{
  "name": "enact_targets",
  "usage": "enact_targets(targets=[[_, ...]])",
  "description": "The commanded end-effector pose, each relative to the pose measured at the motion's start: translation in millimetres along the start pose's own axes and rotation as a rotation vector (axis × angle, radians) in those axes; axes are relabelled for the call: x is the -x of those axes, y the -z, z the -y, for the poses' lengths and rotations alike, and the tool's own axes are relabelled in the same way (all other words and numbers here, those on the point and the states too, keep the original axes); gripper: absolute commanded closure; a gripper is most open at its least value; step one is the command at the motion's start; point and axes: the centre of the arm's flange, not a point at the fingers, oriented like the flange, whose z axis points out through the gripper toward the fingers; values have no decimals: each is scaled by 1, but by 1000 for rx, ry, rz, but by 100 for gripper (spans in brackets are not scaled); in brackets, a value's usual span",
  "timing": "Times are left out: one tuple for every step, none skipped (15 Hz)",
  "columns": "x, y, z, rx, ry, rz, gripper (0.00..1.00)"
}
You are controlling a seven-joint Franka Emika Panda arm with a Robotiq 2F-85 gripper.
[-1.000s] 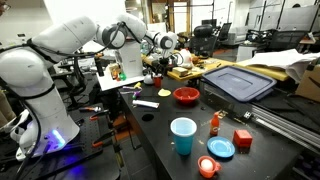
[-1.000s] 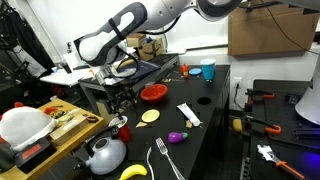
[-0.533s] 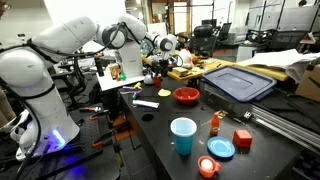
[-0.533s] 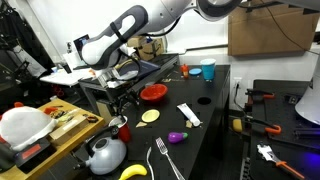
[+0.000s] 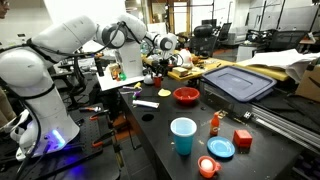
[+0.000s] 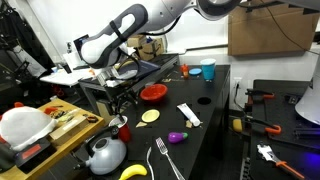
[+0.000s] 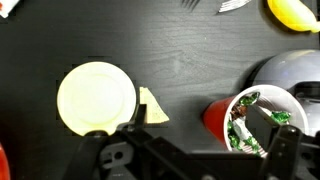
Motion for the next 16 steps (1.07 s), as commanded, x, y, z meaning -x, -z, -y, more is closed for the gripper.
enact_targets(targets=[[13,2,-5,17,31,-23,26],[12,1,-5,21,35,-28,27],[12,1,-4,24,42,-36,32],[12,0,-3,25,45,-41,39],[12,0,-3,26,47,-46,48],[12,0,-2,26,46,-52,55],[12,0,-1,24,46,-58,63],[11,0,0,21,45,-65,70],[11,0,1,17,45,-71,78],[11,0,1,15,45,-75,85],[11,0,2,14,44,-79,92],[11,0,2,12,45,-82,99],[11,1,2,11,45,-86,100],[12,2,3,8,46,-89,100],[13,6,4,2,49,-94,100],[15,10,4,2,51,-100,99]])
